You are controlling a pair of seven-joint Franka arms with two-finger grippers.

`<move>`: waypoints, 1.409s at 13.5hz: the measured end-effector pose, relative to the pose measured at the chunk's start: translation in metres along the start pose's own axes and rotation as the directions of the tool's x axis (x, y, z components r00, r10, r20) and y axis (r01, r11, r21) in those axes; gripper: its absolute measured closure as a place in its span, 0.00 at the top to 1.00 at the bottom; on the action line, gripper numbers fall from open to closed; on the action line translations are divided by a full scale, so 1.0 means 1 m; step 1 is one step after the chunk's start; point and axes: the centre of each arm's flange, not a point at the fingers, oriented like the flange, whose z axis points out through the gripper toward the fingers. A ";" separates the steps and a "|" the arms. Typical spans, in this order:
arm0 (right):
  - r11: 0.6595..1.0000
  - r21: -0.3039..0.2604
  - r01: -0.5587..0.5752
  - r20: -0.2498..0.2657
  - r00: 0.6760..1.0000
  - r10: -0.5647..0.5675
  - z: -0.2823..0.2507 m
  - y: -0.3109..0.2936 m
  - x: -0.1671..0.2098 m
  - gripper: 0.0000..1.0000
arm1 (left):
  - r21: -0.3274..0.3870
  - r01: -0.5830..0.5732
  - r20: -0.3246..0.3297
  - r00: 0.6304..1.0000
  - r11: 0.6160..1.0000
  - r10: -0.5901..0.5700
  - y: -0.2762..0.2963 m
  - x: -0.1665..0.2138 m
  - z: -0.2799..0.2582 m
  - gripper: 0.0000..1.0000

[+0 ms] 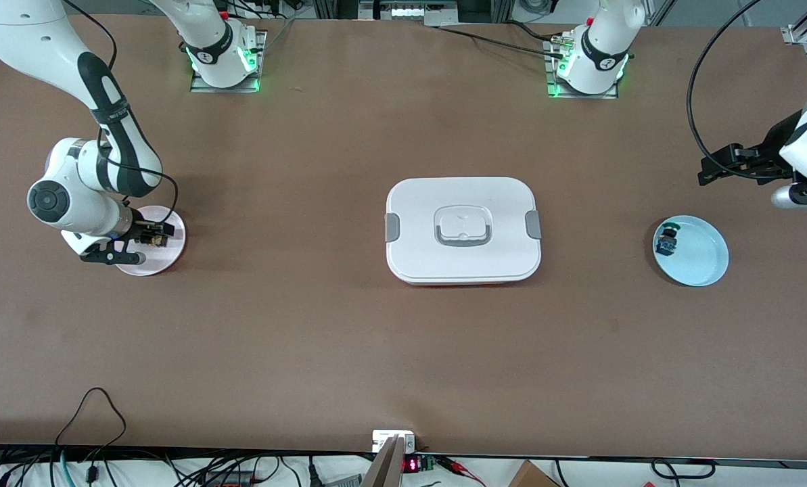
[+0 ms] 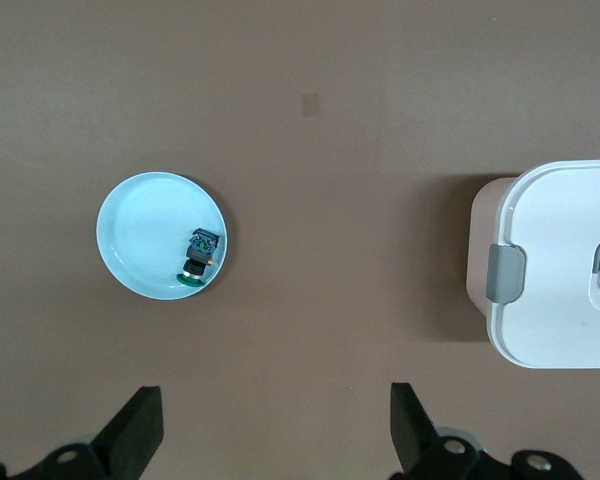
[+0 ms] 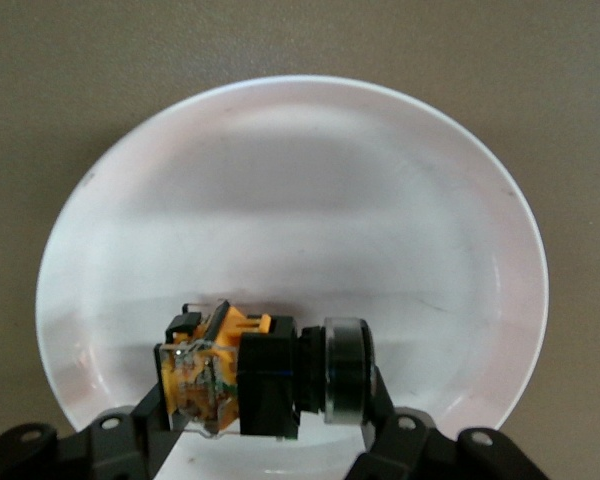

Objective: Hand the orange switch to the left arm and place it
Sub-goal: 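Close the right gripper on the orange switch, then lift the orange switch with the right gripper and carry it over the box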

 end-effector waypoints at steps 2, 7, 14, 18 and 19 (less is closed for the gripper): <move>1.000 -0.003 0.014 0.026 1.000 -0.014 -0.031 -0.007 0.008 0.73 | 0.000 0.000 0.000 1.000 1.000 0.000 0.000 0.000 0.000 1.00; 0.996 0.081 0.029 0.038 0.999 -0.032 -0.167 -0.047 0.026 0.73 | 0.000 0.000 0.001 1.000 1.000 0.000 0.000 0.000 0.000 1.00; 0.990 0.080 0.116 -0.006 0.993 -0.116 -0.266 -0.080 0.031 0.73 | 0.000 0.000 0.001 1.000 1.000 0.000 0.000 0.000 0.000 1.00; 0.989 0.084 0.124 0.007 0.992 -0.125 -0.317 -0.076 0.023 0.73 | 0.000 0.000 0.001 1.000 1.000 0.000 0.000 0.000 0.000 1.00; 0.987 0.087 0.137 0.009 0.990 -0.138 -0.329 -0.080 0.019 0.73 | 0.000 0.000 0.001 1.000 1.000 0.000 0.000 0.000 0.000 1.00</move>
